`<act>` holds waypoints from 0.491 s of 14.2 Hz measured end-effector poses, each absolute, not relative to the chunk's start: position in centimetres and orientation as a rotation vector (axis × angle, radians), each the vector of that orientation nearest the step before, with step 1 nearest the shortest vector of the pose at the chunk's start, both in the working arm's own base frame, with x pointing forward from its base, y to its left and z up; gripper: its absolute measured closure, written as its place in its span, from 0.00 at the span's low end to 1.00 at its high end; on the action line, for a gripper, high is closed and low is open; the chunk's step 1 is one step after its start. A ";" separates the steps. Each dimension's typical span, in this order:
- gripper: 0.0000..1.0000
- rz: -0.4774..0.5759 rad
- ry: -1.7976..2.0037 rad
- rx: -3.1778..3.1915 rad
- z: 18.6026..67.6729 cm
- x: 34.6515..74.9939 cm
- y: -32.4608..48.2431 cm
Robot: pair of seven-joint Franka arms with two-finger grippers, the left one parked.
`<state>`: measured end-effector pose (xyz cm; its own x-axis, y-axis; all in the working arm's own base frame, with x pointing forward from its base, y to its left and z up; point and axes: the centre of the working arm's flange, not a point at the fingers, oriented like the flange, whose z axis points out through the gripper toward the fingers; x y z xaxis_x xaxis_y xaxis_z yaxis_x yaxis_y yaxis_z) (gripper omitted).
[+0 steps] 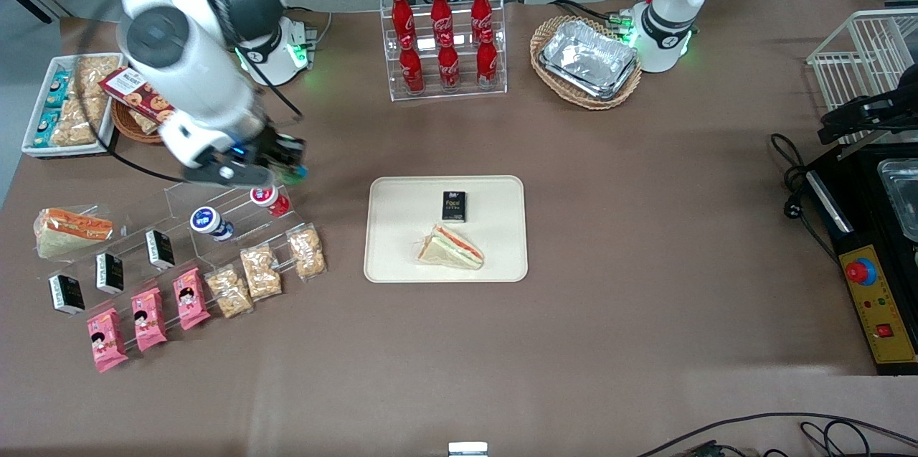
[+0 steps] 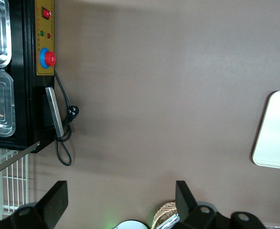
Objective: Place green gum on tray
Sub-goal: 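Carry the green gum bottle over the cream tray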
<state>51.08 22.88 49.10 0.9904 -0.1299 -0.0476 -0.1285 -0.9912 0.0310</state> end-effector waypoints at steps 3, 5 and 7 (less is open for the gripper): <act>0.58 -0.111 -0.276 3.163 43.1 53.3 26.0; 0.59 -0.144 -0.314 3.188 39.4 54.1 27.4; 0.59 -0.177 -0.335 3.209 36.0 54.6 28.5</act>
<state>54.64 28.55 36.04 0.9726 -0.2007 -0.1176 -0.2106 -0.9745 -0.0780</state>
